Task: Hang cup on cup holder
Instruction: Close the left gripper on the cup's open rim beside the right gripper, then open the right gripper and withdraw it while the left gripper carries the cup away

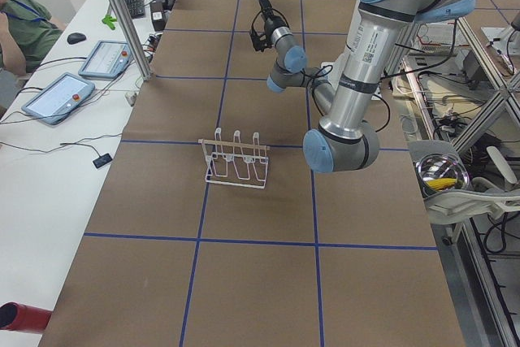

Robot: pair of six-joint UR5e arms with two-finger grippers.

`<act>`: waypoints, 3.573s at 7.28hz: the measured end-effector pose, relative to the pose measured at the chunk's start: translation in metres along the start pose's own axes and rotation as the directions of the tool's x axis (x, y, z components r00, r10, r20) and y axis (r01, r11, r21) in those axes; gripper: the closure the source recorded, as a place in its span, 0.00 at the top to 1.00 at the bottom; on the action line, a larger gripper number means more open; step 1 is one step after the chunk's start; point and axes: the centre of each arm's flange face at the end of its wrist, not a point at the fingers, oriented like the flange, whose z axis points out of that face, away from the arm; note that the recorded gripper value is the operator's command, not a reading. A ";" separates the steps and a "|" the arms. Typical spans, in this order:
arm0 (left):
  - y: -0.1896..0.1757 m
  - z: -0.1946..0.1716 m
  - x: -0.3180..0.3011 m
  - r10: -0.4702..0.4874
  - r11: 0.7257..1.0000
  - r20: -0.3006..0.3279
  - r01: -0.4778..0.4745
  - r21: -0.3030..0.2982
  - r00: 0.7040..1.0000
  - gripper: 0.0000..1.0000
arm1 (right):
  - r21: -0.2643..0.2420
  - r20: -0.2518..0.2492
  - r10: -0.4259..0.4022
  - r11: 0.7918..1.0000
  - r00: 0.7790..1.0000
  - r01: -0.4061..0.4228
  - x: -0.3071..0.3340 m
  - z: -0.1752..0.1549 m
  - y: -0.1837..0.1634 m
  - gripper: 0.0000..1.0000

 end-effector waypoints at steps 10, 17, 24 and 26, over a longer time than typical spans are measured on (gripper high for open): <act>0.034 0.024 -0.014 -0.052 0.998 0.001 0.052 -0.041 0.999 0.97 | -0.060 -0.006 0.060 0.996 0.998 -0.061 0.022 0.024 0.029 0.00; 0.044 0.022 -0.020 -0.070 0.996 0.008 0.070 -0.054 0.998 0.00 | -0.041 -0.001 0.065 0.997 0.998 -0.065 0.025 0.027 0.029 1.00; 0.043 0.018 -0.011 -0.059 0.996 0.008 0.059 -0.072 0.998 0.00 | 0.018 -0.022 0.038 0.999 0.999 -0.037 0.031 0.007 0.016 1.00; 0.009 0.017 0.014 0.024 0.998 0.042 -0.021 -0.061 0.999 0.00 | 0.067 -0.093 -0.029 0.997 0.995 0.035 0.050 -0.021 0.003 1.00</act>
